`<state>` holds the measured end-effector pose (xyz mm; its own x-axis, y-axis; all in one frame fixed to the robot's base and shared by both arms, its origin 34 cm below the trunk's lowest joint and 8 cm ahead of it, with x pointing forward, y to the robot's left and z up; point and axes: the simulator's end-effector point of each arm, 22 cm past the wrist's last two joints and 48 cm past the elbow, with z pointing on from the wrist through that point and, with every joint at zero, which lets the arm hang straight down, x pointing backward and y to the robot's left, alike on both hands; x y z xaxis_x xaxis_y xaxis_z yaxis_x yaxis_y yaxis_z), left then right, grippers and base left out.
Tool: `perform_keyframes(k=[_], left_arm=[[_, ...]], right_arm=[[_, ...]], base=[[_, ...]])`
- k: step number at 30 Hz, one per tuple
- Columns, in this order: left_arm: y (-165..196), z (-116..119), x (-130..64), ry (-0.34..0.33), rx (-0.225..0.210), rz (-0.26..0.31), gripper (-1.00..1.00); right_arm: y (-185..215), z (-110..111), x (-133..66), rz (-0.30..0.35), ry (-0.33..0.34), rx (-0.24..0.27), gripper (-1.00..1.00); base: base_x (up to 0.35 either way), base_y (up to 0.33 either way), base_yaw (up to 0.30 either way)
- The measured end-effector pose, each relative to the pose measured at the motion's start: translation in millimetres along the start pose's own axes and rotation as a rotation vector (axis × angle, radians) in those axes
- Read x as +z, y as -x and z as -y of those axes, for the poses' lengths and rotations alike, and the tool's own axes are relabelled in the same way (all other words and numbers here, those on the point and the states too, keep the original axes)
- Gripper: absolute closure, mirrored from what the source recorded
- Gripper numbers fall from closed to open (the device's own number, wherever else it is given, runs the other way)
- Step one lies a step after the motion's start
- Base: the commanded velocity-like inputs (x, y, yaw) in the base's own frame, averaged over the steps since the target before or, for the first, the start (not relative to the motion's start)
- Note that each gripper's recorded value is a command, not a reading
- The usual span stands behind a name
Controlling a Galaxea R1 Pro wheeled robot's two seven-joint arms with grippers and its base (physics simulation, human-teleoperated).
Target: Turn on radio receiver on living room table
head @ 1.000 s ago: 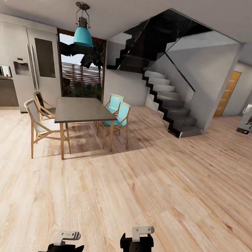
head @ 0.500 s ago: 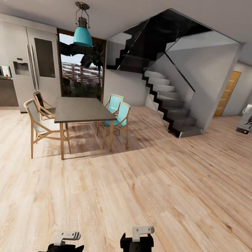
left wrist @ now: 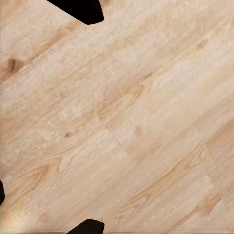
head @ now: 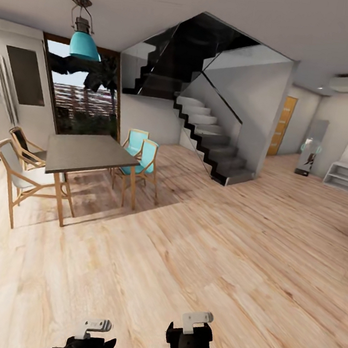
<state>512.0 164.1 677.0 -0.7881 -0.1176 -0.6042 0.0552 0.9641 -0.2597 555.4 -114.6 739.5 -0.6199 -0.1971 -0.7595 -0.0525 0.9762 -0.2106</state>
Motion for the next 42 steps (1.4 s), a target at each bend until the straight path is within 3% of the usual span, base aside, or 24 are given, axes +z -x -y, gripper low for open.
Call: perform_keyframes(k=[9,42], left_arm=[[2.6,0.5,-1.5,0.0,0.002,0.007,-1.0],[12.0,3.2,-7.2,-0.004,0.009,0.034,-1.0]], right_arm=[[1.3,12.0,2.2,-0.002,-0.023,0.019,-1.0],[11.6,15.2,-3.2,0.025,-0.029,0.024,-1.0]], base=[[0.0,0.0,-0.297],[0.0,0.0,-0.295]])
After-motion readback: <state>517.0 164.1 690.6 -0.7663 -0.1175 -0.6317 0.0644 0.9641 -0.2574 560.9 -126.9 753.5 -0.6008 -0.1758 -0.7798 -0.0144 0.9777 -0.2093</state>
